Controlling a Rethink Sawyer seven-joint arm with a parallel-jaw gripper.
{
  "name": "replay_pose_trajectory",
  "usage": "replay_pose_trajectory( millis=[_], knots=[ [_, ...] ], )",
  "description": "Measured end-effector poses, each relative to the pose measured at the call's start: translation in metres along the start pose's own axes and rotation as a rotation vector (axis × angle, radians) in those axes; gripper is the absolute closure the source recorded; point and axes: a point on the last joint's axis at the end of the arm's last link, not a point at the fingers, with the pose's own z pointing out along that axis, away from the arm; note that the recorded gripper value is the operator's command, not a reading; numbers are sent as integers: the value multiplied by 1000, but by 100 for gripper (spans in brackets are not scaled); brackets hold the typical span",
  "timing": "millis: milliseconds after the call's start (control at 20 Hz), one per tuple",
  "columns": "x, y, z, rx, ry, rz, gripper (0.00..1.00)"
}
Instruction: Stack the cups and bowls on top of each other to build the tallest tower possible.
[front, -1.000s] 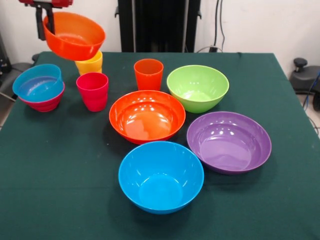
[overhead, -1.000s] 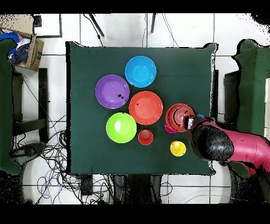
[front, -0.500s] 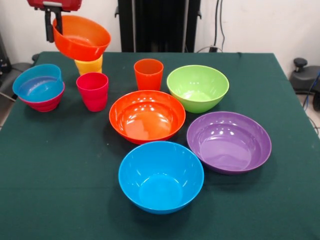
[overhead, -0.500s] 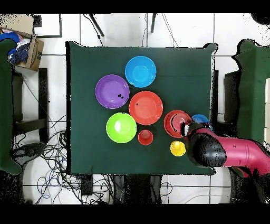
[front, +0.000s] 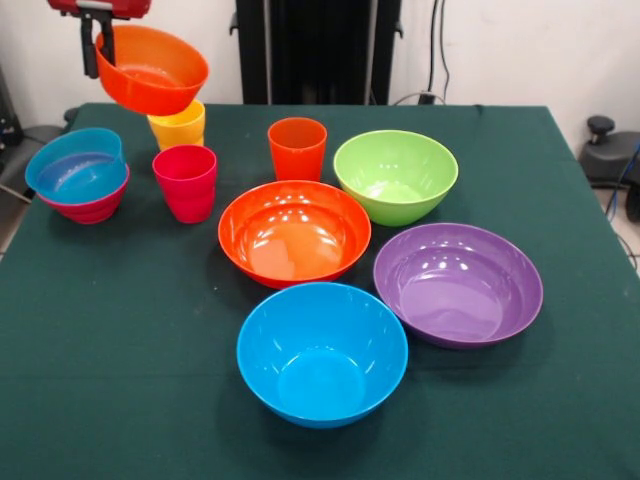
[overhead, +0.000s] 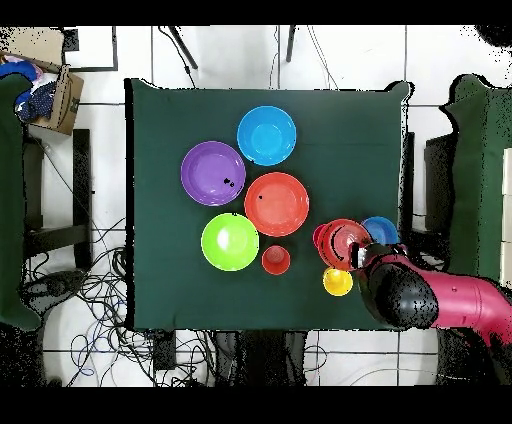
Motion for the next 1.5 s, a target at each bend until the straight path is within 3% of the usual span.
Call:
replay_pose_trajectory(
  millis=[850,1500],
  knots=[
    [25,-41,11,-22,3,77,100],
    [41,-59,24,-52,0,111,100]
  ],
)
